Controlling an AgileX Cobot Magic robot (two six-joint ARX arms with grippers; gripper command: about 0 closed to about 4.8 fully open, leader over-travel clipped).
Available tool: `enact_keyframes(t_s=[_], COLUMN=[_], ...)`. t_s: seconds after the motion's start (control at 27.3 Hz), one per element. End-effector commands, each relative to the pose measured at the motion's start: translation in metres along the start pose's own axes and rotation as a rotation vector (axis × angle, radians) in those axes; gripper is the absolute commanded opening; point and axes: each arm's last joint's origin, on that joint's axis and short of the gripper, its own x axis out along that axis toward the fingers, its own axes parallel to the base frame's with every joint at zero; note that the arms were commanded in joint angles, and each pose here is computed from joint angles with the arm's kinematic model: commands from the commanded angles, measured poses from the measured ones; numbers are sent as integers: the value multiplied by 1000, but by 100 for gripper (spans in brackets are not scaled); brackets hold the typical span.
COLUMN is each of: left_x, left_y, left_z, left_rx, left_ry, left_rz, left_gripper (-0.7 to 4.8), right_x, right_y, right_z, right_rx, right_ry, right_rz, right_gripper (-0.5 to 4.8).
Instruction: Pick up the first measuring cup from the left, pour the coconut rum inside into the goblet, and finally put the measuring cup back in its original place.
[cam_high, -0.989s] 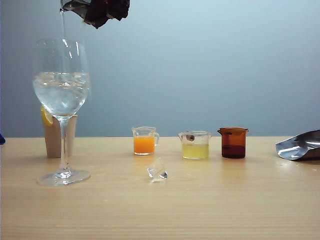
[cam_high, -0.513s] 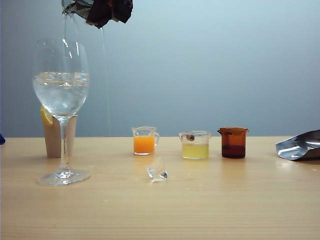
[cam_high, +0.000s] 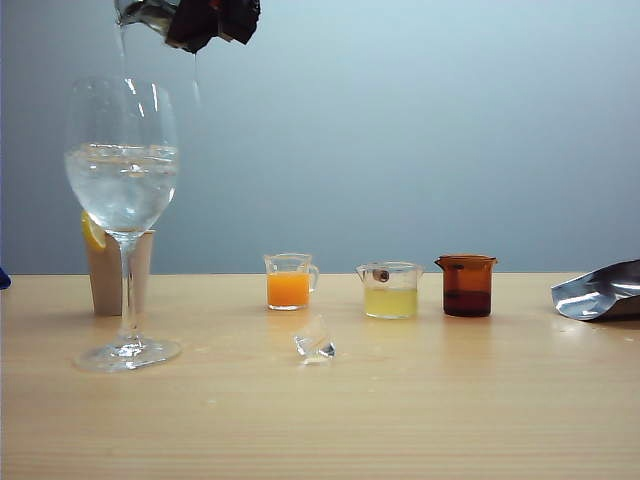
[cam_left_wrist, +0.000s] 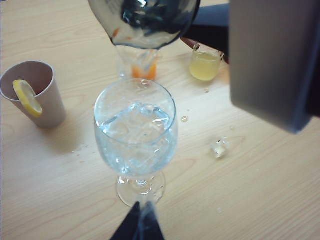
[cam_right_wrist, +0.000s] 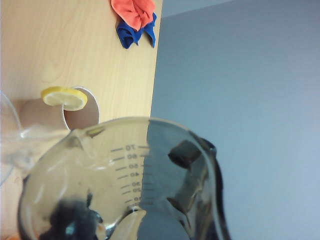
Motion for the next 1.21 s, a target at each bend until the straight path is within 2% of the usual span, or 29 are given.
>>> enact_keyframes(t_s=[0.04,0.55,0.92,1.21], left_x=[-2,-2,-2,-2], left_y=[0,0,0,0], left_z=[2,2,1,1], left_rx=[4,4,5,5], left_ry=[-12,-11,-5,-4], left_rz=[-5,-5,-4,-3], left_gripper=[-6,-6,-6,-6], right_x=[-2,-3,-3,-3], right_y=[-6,-6,-4,-4], right_z=[2,4,10,10], right_rx=[-16,-57,-244,-244], right_ry=[-3,12,2,2], right_rz=[-39,-46,-43,-43], right_gripper=[8,8,8,8])
